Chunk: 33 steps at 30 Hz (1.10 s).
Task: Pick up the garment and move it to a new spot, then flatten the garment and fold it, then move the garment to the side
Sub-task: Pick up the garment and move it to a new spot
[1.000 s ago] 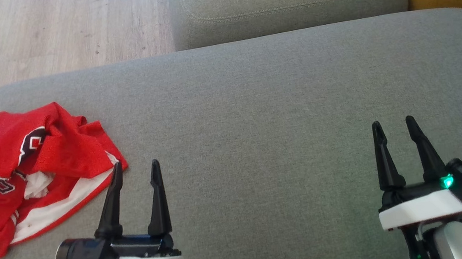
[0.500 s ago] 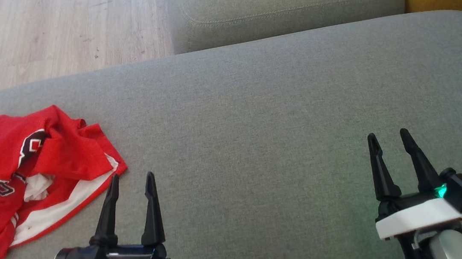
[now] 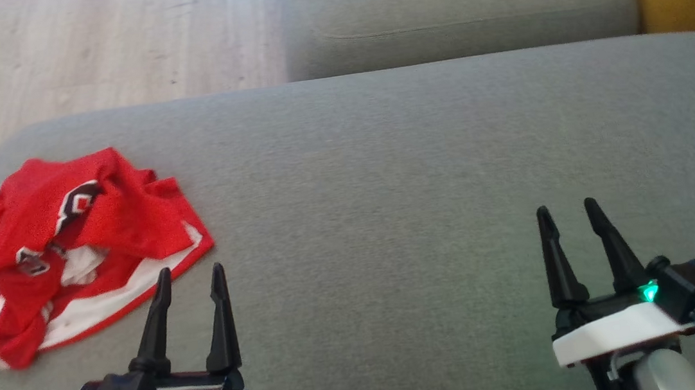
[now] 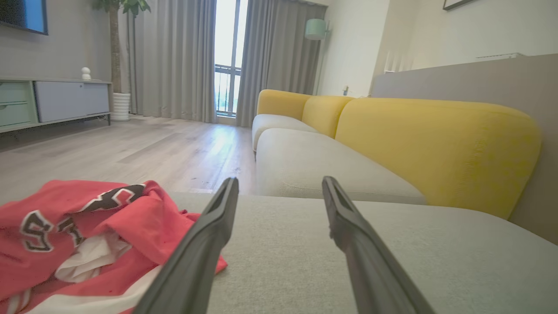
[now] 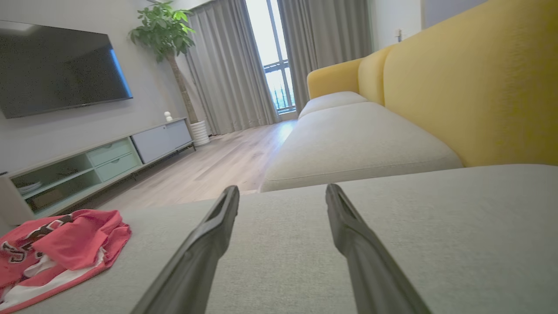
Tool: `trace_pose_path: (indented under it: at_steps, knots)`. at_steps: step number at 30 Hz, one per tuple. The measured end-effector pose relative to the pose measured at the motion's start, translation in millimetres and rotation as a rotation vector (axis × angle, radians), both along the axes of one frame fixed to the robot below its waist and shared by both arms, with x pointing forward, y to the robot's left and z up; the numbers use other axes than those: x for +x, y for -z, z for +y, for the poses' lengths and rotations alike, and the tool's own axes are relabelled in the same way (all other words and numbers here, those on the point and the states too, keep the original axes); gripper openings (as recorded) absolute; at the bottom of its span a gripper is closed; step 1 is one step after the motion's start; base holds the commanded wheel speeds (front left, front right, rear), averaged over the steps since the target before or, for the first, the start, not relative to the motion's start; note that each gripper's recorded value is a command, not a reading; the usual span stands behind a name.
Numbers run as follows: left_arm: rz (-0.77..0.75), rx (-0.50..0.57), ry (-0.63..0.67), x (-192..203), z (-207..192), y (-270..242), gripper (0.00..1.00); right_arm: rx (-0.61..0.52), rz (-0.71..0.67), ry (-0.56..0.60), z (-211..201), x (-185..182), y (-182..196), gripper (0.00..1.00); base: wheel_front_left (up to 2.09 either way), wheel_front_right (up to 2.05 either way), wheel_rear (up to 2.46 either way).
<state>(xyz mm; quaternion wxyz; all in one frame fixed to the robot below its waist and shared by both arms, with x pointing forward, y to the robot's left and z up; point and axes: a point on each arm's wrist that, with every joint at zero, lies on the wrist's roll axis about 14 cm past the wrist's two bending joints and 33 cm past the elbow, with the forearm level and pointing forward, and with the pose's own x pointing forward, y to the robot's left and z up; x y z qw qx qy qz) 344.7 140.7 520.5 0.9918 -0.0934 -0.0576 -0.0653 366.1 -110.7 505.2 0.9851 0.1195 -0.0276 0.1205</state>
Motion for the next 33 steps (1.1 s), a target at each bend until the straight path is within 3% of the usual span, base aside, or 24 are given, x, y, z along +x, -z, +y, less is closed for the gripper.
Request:
trace_pose_path:
  at_steps: [22,33]
  knots:
    - [0.01,0.024,-0.389,-76,111,6,1.0,0.032,0.009,-0.411,133,-13,-4,1.0,0.0,0.0,0.0]
    - [0.013,0.041,-0.478,-97,136,6,1.0,0.051,0.032,-0.495,159,-19,0,1.0,0.0,0.0,0.0]
